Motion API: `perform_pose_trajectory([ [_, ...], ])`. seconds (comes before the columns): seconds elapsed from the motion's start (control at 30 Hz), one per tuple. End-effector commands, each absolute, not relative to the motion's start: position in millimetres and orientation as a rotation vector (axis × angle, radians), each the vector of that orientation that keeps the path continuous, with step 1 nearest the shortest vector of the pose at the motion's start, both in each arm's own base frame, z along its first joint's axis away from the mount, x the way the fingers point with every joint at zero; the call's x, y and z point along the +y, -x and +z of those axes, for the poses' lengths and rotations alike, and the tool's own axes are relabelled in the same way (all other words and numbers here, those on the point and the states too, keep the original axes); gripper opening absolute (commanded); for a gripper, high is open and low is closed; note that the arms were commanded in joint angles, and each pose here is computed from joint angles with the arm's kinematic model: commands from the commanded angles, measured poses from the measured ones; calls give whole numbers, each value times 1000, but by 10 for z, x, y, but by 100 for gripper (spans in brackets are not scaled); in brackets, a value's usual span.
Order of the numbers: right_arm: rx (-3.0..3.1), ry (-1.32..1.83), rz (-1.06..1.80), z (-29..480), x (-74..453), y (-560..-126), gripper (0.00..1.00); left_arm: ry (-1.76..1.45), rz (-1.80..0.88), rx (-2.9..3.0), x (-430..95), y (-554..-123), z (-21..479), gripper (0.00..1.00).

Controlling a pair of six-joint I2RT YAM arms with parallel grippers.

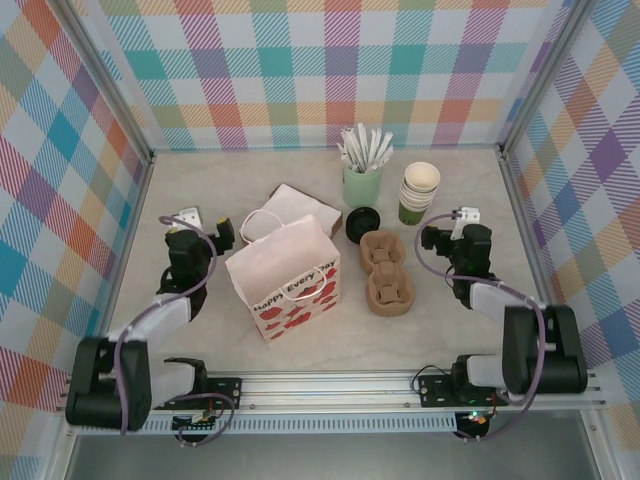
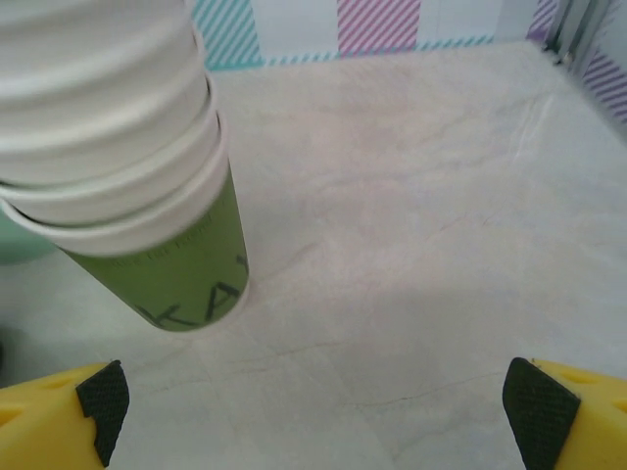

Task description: Pack the takeout coffee

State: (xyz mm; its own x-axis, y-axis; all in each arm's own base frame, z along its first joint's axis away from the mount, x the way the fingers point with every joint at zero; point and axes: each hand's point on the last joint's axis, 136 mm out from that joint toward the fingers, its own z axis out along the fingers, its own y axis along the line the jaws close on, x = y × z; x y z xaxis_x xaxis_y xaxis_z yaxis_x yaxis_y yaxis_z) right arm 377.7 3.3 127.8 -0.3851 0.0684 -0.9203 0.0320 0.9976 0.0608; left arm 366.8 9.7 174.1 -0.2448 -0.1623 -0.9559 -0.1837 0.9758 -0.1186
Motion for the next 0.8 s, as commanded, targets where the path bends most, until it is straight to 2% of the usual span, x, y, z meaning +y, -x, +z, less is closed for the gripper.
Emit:
perform_pose_trajectory([
  [0.0, 2021, -113, 39, 1445, -7, -3636, 100, 390, 19, 1903, 214, -3442, 1768, 100],
  [0.17, 2171, -250, 78, 1617, -35, -3296, 100, 574, 43, 1981, 362, -3039, 1970, 100],
  [0.3, 2262, -320, 169, 1813, 52, -3000, 100, 515, -19, 2071, 232, -2839, 2325, 100],
  [0.37, 2285, -330, 227, 1953, 124, -2866, 100, 416, -131, 2095, 30, -2820, 2622, 99],
  [0.5, 2282, -309, 328, 2172, 255, -2682, 100, 127, -351, 2136, -470, -2756, 3128, 89],
  [0.57, 2272, -299, 362, 2244, 300, -2623, 100, -43, -421, 2161, -725, -2667, 3284, 85],
  [0.77, 2262, -286, 391, 2310, 339, -2585, 100, -403, -606, 2125, -1336, -2440, 3562, 82],
])
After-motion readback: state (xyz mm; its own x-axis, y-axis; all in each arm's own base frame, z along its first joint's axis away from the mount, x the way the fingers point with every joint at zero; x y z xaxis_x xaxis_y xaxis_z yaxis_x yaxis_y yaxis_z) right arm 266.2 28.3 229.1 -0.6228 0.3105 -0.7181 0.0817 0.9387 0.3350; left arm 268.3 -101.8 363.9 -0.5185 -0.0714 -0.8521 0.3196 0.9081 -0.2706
